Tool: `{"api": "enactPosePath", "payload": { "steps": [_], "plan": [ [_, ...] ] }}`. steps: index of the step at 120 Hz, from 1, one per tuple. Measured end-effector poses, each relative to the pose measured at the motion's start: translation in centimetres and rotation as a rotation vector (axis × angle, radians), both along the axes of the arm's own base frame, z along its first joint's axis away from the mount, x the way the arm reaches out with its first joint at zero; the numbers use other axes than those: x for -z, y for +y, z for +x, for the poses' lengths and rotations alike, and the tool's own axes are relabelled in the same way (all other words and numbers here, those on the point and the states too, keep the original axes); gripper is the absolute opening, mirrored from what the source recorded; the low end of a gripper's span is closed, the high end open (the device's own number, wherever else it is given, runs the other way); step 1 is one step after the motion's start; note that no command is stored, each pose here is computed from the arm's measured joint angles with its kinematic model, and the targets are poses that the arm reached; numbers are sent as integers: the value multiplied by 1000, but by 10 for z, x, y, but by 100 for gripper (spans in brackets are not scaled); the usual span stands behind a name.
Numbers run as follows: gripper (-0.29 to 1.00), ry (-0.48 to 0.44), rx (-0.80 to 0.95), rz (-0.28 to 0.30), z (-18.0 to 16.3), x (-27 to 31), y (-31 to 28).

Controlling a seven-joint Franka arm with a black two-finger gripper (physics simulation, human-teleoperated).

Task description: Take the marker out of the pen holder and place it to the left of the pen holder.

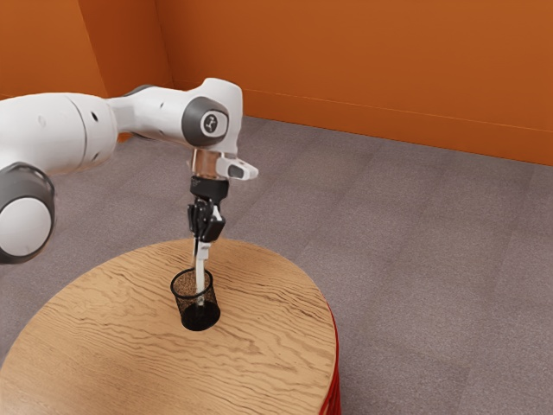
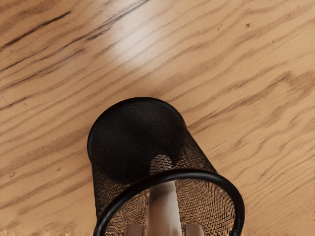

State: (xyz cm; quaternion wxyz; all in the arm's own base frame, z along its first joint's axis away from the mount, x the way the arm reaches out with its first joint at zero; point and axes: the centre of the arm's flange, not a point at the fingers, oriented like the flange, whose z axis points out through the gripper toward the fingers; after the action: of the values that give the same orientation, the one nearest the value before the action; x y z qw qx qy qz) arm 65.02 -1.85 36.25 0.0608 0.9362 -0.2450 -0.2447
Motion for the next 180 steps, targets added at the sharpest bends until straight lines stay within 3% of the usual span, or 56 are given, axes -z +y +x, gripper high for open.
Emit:
{"api": "enactPosePath", "payload": {
  "steps": [49, 73, 122, 147, 180],
  "plan": [
    [-6, -51, -61, 69, -68, -106, 30],
    [-7, 83, -127, 90, -83, -67, 68],
    [-6, 455, -255, 81, -140, 46, 124],
    [-6, 528, -291, 65, -143, 91, 138],
    [44, 505, -300, 72, -139, 96, 134]
  ]
}}
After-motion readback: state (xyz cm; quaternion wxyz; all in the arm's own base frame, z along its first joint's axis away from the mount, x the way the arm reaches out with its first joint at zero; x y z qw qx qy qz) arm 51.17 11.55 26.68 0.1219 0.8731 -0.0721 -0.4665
